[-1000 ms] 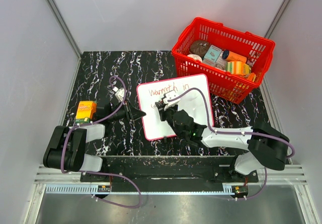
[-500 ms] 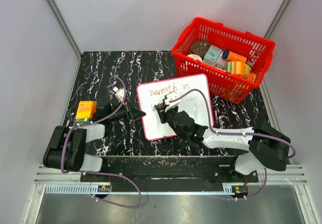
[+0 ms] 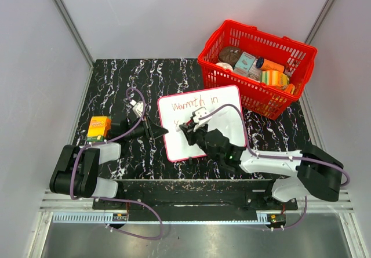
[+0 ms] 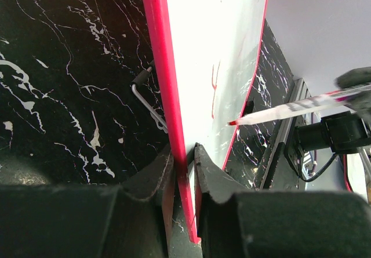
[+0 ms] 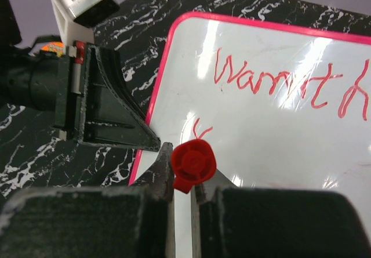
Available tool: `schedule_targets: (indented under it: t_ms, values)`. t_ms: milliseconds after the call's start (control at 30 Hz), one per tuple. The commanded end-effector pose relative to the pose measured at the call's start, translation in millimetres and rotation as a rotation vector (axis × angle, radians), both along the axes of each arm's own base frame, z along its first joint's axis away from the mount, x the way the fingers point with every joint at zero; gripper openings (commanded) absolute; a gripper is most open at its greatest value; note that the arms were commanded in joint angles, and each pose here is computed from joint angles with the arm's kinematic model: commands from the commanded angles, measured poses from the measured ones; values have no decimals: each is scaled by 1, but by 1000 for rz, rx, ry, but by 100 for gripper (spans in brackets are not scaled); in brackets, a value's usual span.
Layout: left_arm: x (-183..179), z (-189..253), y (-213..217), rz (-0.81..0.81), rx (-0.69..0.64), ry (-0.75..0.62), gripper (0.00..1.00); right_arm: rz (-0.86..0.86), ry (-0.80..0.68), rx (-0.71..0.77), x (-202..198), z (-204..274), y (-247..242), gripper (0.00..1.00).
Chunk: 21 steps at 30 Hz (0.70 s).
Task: Write a sentence on the whiteboard
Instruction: Write on the whiteboard with the whiteboard.
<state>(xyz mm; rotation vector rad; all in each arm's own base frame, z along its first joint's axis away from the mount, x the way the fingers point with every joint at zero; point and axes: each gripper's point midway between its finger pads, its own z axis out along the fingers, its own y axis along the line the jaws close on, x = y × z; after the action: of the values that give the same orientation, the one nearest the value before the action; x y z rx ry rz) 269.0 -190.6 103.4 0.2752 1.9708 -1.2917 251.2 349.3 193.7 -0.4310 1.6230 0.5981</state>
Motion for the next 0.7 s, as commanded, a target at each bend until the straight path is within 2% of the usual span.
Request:
schedule_targets:
  t_ms: [0,100,300,667]
  values:
    - [11,11,-1,-7,21,-122,0,37,-72,138,-8,56,-2,0]
    - [11,12,-1,-9,21,-122,0,-7,-86,176,0,73,-13,0]
    - [11,12,-1,-9,21,-122,0,-74,-19,212,39,67,-39,0]
    - [12,12,-1,-8,23,-125,0,-23,-21,183,41,63,-27,0]
